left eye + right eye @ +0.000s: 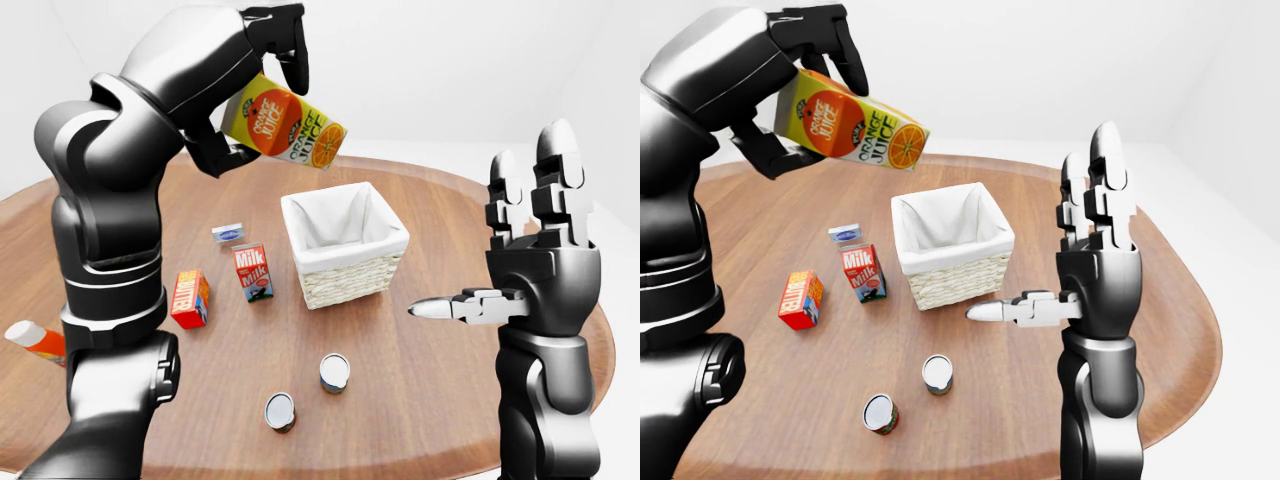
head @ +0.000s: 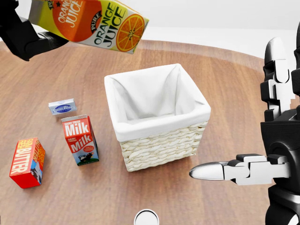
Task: Pick up the orange juice, and put it in the basket.
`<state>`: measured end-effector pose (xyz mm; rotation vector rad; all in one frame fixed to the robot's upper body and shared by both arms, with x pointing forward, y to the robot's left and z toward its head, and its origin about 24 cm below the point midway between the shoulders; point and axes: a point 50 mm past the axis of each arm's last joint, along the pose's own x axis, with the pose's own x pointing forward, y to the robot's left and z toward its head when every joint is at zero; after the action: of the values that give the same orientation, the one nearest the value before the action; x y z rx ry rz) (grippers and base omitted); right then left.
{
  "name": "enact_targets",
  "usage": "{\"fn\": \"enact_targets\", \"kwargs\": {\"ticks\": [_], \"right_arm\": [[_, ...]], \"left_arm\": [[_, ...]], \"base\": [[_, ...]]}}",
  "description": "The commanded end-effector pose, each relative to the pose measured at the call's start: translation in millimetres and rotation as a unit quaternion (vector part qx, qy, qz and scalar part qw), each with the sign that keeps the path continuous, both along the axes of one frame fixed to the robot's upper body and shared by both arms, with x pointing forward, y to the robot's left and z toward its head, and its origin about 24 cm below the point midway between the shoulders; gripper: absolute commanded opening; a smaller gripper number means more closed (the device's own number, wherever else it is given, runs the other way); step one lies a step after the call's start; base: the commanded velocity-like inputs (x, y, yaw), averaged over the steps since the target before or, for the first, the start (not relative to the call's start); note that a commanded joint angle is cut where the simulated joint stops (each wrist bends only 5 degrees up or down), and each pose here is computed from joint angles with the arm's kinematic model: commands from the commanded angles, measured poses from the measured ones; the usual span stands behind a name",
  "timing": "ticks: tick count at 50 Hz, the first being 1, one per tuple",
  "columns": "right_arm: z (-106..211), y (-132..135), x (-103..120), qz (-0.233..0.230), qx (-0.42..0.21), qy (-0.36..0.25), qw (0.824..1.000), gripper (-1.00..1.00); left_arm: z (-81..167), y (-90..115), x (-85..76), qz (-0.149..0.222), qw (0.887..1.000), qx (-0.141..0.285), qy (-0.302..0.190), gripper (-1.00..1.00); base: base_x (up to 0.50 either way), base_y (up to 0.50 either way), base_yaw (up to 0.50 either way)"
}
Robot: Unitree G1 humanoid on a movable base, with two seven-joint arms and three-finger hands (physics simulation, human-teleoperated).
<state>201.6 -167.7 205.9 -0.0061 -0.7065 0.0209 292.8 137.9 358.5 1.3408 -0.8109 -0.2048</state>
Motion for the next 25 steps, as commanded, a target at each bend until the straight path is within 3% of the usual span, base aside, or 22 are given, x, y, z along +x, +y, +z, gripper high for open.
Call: {"fn": "enact_targets", "kwargs": {"ticks": [1, 9, 21, 25], "right_arm": [[0, 0, 1, 0.0, 0.001, 0.001, 1.0, 1.0], [0, 1, 0, 0.002, 0.001, -0.001, 1.0, 1.0], [5, -2, -2, 0.0, 0.003, -0.013, 1.0, 1.0], [6, -3, -3, -0.001, 0.004, -0.015, 1.0, 1.0]], "left_arm": [[-5, -25, 45.6, 0.028, 0.996, 0.009, 0.08, -1.0], [-13, -36, 69.2, 0.053, 0.989, 0.029, 0.131, -1.0], [-46, -60, 99.6, 0.09, 0.967, 0.09, 0.223, -1.0], [-53, -71, 99.4, 0.074, 0.965, 0.091, 0.233, -1.0]], "base": [[0.0, 0.0, 0.0], [0.0, 0.0, 0.0], [0.0, 0.0, 0.0], [0.0, 0.0, 0.0]]}}
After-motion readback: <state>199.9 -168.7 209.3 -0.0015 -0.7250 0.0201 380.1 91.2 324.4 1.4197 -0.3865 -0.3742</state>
